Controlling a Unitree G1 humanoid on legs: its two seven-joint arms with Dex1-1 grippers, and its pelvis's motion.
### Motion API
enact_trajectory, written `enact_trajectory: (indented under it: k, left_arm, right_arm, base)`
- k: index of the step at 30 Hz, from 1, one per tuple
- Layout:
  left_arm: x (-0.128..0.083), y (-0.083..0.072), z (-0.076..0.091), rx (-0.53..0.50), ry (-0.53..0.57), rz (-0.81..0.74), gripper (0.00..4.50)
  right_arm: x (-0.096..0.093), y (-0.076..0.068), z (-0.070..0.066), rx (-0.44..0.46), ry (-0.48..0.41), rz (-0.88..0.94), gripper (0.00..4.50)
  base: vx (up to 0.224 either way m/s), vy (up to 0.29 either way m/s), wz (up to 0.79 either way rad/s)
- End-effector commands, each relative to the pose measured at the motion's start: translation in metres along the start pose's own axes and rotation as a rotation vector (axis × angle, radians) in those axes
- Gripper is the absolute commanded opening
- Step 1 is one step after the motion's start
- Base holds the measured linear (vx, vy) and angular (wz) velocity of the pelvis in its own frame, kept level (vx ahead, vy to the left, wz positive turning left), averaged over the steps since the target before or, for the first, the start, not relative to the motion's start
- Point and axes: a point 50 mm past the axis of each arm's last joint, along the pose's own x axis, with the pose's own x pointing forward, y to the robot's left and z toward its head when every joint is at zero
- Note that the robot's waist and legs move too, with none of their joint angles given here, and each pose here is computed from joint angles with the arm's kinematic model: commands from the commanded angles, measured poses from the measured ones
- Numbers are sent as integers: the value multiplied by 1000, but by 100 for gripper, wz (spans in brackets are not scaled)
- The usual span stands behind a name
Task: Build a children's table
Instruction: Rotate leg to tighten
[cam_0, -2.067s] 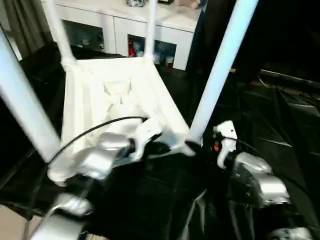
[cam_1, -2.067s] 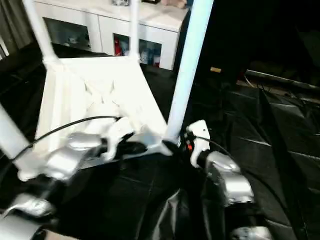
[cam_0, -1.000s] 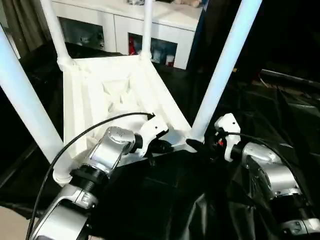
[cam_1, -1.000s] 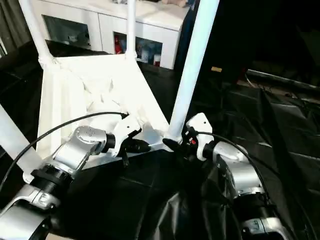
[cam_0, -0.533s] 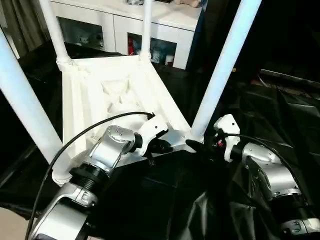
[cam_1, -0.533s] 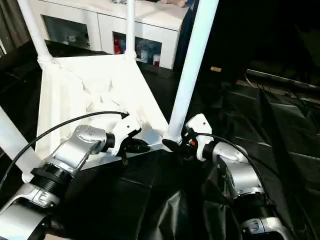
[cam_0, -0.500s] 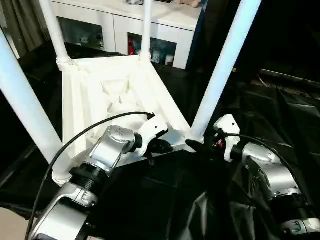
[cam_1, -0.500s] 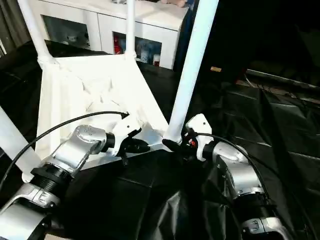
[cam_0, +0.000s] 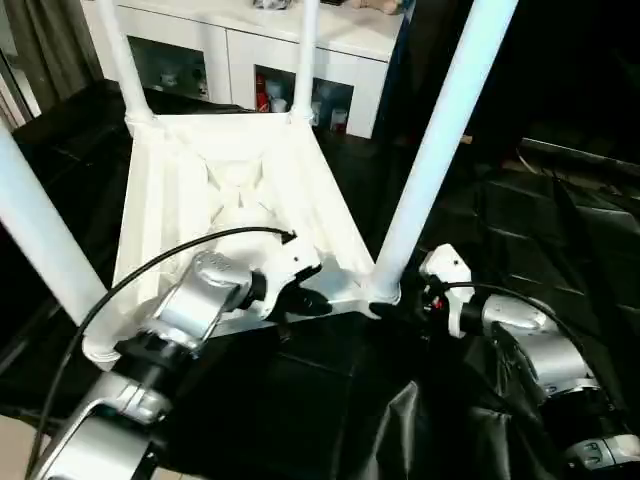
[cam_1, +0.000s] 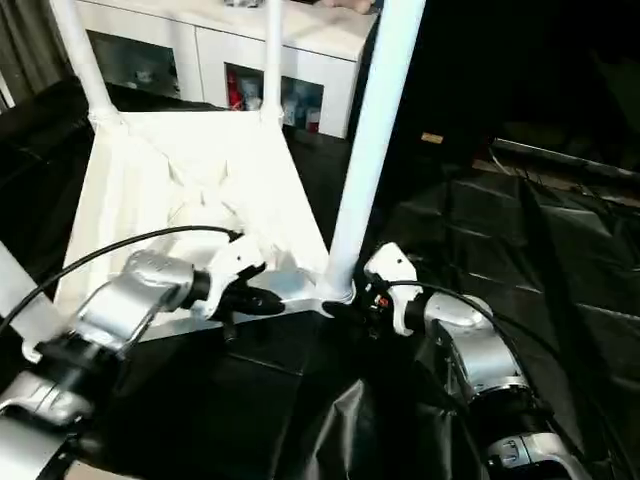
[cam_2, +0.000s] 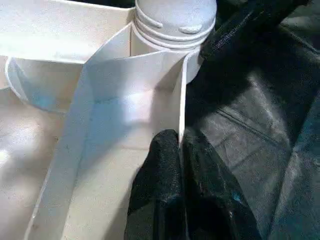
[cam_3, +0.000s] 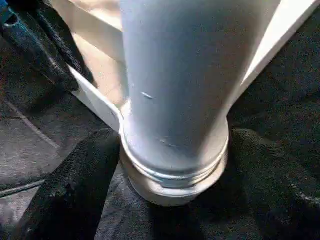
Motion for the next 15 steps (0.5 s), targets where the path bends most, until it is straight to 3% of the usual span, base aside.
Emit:
enact_trajectory:
  k: [1, 15]
  left_arm:
    - [7, -10, -18, -51, 43, -70, 0]
    - [5, -16, -20, -57, 45, -111, 0]
  right_arm:
    - [-1, -3, 3, -6, -6, -7, 338]
    - [3, 6, 9, 42, -101, 85, 320]
  base:
    - [0, 0, 0]
    - [0, 0, 0]
